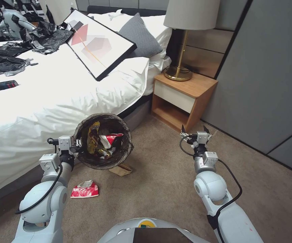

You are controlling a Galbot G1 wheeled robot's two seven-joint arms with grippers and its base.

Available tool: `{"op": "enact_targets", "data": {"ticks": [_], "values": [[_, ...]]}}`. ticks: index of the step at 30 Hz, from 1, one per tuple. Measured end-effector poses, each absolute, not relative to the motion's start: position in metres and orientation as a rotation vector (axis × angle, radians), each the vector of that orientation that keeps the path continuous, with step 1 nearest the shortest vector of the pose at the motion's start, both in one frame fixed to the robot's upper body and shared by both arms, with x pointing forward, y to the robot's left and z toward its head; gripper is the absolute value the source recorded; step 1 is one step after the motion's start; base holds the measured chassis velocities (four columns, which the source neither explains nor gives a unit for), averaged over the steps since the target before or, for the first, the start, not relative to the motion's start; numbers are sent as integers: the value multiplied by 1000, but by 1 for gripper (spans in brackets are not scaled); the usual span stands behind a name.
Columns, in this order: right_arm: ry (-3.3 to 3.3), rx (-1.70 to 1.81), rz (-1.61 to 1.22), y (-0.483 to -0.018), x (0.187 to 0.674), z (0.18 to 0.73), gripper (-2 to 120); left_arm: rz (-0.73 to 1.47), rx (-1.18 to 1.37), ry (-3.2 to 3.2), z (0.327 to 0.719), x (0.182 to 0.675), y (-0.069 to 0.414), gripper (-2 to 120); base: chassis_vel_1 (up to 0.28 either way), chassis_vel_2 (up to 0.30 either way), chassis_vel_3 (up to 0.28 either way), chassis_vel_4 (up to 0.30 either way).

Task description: Pick up the trash bin, then pick up the garbage from the floor and place it into the trash bin.

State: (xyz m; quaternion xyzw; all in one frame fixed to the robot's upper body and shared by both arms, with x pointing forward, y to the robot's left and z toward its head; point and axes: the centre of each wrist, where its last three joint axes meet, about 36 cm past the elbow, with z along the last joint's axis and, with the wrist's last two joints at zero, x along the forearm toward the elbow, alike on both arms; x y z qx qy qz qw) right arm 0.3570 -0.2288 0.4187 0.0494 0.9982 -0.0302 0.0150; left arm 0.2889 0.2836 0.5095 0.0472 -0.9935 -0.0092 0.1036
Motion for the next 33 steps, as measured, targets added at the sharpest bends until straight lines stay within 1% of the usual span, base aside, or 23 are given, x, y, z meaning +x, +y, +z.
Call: {"op": "enact_targets", "data": {"ticks": [33], "values": [[3134,140,-90,-224,351,412,100,-27,135,-2932,512,288,286,0,24,22,20,24]]}}
